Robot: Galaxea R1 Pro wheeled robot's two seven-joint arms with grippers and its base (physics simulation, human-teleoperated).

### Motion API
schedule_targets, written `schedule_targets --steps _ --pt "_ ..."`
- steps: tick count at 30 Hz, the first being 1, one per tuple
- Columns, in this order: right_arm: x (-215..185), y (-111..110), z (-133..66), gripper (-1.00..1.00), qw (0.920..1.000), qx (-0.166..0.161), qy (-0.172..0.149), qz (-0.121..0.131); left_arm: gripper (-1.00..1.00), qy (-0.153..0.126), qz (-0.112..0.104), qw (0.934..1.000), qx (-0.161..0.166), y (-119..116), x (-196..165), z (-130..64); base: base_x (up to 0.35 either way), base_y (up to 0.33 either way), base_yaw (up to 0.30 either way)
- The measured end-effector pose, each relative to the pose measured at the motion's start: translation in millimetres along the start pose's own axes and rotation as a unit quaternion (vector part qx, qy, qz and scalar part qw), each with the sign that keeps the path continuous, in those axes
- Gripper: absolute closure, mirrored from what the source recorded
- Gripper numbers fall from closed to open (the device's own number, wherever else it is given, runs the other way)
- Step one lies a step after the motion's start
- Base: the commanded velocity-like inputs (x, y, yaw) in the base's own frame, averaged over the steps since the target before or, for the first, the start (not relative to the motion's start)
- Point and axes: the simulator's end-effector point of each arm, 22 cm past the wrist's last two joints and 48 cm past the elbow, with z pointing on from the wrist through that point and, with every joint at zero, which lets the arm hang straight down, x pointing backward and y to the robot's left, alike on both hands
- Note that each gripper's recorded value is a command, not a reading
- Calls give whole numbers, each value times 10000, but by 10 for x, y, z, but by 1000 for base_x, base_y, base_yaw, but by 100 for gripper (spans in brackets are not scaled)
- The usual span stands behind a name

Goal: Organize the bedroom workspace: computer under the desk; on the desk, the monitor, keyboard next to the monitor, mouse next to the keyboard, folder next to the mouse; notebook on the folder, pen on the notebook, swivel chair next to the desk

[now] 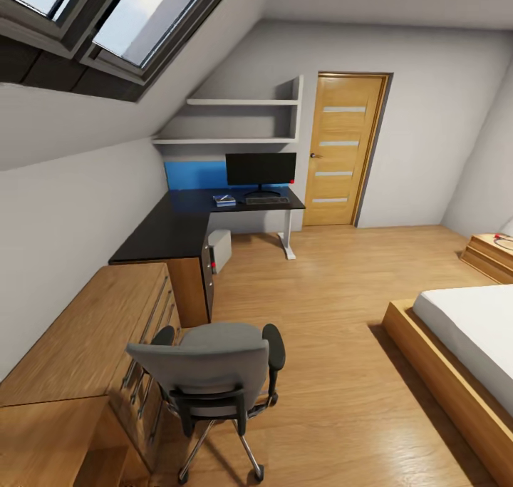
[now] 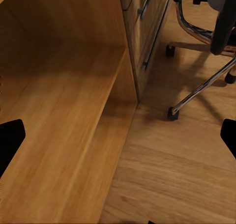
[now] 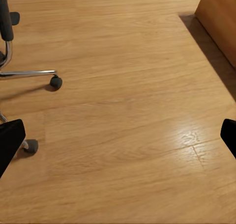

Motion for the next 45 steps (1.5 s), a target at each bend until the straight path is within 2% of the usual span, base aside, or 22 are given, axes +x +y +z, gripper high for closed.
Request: schedule_targets --steps 17,45 --pt "-1 -9 2 -100 10000 5 1 -4 -100 3 -6 10000 22 -25 2 -7 0 0 216" --pt "-6 -26 7 -100 10000 11 -7 -13 -100 135 -150 9997 162 -312 72 -132 0 0 10"
